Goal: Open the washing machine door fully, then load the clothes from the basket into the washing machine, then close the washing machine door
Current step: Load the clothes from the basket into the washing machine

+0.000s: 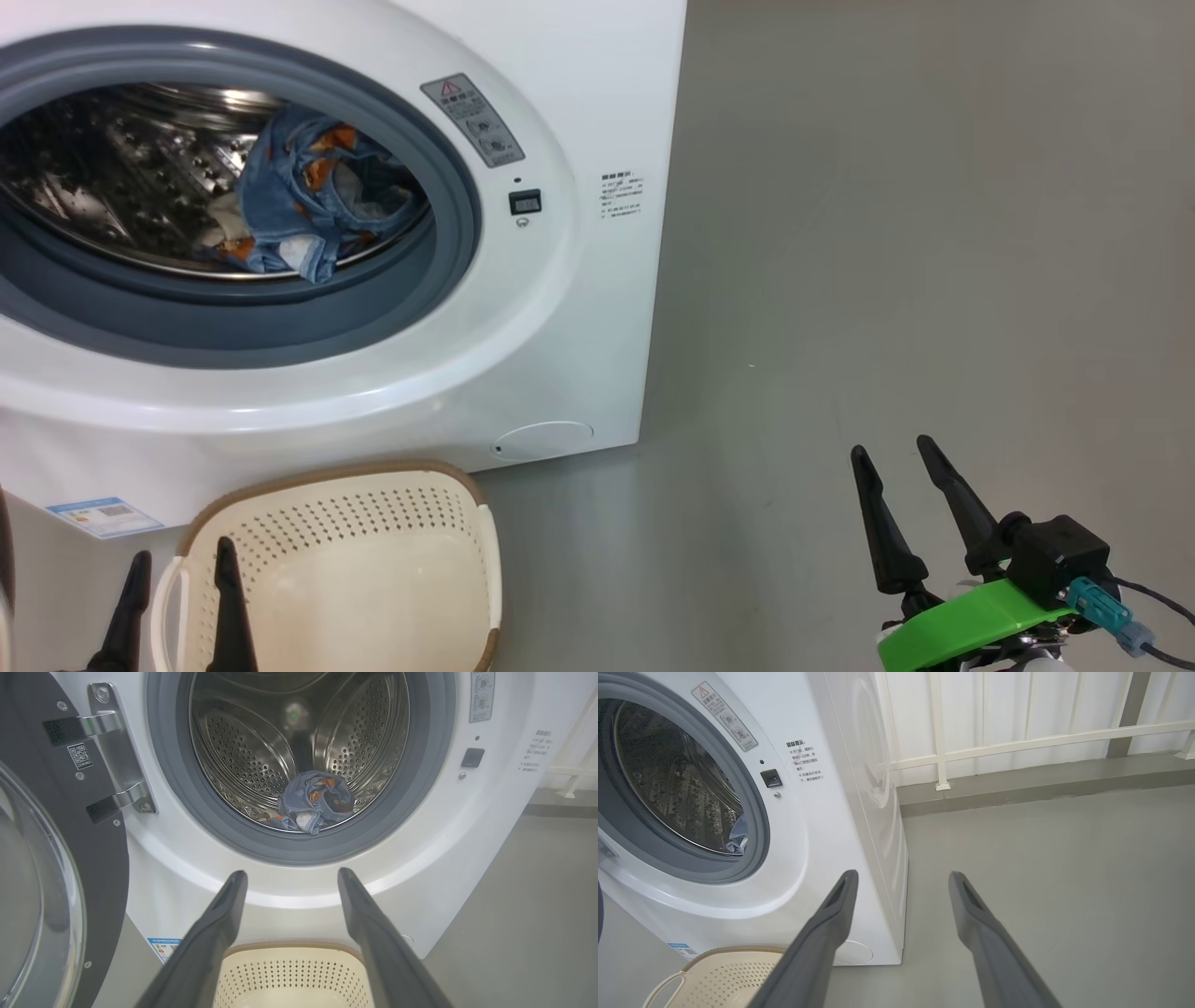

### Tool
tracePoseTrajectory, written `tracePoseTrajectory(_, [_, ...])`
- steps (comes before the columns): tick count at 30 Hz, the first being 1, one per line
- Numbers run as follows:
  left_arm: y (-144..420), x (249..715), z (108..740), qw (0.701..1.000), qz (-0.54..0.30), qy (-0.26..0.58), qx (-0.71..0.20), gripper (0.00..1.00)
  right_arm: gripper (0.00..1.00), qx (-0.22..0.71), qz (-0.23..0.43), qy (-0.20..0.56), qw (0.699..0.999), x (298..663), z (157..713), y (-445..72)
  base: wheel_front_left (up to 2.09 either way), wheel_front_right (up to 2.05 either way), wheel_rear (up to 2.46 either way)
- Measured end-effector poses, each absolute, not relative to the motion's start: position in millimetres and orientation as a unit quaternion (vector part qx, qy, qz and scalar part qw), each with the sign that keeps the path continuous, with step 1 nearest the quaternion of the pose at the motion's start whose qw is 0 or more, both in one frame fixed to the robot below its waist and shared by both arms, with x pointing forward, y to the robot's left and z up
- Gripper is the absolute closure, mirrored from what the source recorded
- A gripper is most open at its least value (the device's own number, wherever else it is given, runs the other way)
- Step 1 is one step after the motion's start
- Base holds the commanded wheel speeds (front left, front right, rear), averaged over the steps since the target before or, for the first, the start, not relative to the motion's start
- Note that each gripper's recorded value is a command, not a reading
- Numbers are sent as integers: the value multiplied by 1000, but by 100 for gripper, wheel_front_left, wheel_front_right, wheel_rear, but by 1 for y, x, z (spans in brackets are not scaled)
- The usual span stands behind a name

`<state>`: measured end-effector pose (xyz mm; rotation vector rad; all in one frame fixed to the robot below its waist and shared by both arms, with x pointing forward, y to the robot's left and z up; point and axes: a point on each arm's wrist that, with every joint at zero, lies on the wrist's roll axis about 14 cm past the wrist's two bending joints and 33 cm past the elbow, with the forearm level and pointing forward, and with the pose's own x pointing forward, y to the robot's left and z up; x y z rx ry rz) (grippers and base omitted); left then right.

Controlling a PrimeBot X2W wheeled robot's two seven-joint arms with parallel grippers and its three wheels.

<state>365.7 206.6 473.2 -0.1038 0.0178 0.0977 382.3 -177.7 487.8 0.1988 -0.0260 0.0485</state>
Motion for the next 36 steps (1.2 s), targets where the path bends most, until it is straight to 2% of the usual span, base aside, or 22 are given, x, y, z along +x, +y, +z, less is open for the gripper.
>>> tracePoseTrajectory(36, [200,358,480,998,38,1,-51,0,0,99,28,-24,994,376,497,-176,0,0,0])
